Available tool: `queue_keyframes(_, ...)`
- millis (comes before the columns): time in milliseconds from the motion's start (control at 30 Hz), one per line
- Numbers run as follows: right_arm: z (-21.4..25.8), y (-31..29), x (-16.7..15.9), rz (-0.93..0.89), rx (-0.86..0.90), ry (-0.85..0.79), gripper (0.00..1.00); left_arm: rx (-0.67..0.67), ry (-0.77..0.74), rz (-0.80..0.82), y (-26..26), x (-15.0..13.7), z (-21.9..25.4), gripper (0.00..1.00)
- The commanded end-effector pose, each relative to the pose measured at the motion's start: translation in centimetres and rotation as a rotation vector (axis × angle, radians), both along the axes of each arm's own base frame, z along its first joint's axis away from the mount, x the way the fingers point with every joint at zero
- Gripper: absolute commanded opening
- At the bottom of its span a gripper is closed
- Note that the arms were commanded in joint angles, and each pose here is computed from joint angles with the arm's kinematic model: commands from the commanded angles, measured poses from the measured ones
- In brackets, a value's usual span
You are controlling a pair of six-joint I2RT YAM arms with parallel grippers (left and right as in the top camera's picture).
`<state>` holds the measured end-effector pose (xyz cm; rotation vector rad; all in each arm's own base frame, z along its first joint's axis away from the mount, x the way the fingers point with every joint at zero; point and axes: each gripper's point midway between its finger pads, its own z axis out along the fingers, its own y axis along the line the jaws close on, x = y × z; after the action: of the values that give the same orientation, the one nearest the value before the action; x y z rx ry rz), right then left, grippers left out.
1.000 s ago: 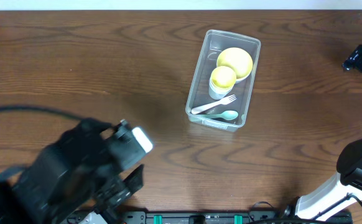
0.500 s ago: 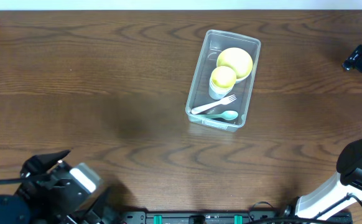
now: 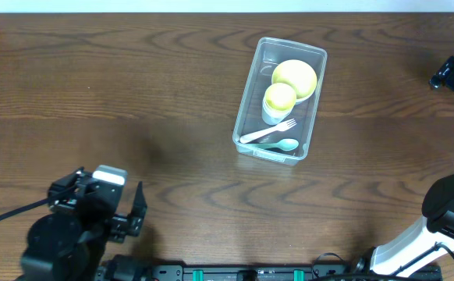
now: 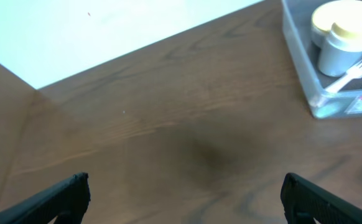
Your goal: Pack container
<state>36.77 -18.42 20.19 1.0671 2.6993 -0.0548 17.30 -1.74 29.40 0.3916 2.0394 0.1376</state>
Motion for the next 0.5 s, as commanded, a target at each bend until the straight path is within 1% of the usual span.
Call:
queue_keyframes(0, -0.2, -0.1, 0.0, -0.009, 0.004, 0.004, 0.99, -0.045, 0.011, -0.013, -0.6, 0.6, -3.4, 0.98)
queue_keyframes(200, -0.2, -0.1, 0.0, -0.009, 0.004, 0.004, 0.99, -0.087, -0.004, -0.012, -0.9, 2.3, -9.9, 0.98)
queue_keyframes(467, -0.2, -0.1, 0.0, -0.01, 0.004, 0.004, 0.99, -0.139, -0.033, -0.012, -1.0, 3.1, -15.4, 0.98)
